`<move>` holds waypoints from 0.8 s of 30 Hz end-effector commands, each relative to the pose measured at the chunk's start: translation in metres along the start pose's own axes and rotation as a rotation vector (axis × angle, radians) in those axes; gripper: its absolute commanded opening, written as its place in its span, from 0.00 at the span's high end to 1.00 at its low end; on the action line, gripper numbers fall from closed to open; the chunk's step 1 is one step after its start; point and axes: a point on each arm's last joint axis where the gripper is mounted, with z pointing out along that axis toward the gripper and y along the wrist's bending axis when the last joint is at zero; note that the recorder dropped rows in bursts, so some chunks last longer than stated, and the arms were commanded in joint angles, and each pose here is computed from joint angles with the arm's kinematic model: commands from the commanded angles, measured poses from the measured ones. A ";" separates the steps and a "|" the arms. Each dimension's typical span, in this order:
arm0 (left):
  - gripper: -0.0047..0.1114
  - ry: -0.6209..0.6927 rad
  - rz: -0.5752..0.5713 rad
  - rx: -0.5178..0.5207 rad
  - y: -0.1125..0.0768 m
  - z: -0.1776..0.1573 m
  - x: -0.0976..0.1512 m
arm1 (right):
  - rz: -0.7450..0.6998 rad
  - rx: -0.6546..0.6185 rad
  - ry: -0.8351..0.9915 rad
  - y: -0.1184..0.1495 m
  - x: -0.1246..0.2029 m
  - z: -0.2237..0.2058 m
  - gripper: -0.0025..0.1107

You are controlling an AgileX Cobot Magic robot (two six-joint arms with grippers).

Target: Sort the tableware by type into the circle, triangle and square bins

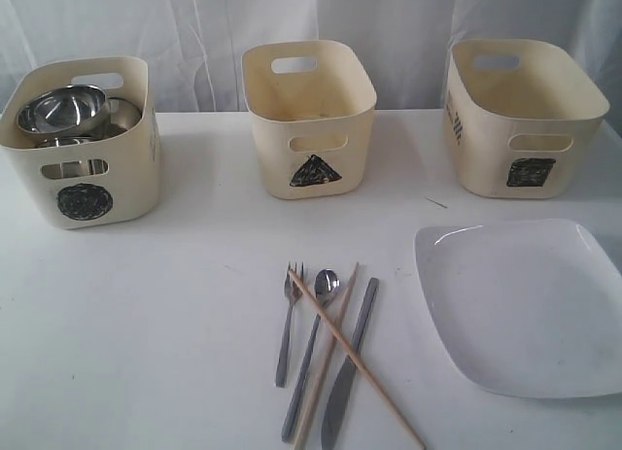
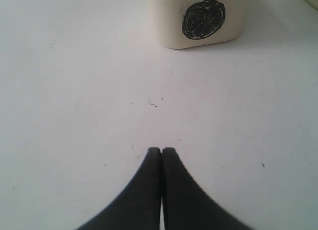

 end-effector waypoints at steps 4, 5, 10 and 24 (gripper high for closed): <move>0.95 -0.002 -0.001 0.001 0.000 0.000 0.000 | 0.248 0.009 -0.514 -0.006 -0.043 -0.012 0.98; 0.95 -0.002 -0.001 0.001 0.000 0.000 0.000 | 0.276 0.006 -0.601 -0.008 -0.050 -0.016 0.98; 0.95 -0.002 -0.001 0.001 0.000 0.000 0.000 | 0.278 0.025 -1.090 -0.014 -0.079 -0.049 0.98; 0.95 -0.002 -0.001 0.001 0.000 0.000 0.000 | 0.210 0.004 -1.174 -0.025 -0.258 -0.053 0.98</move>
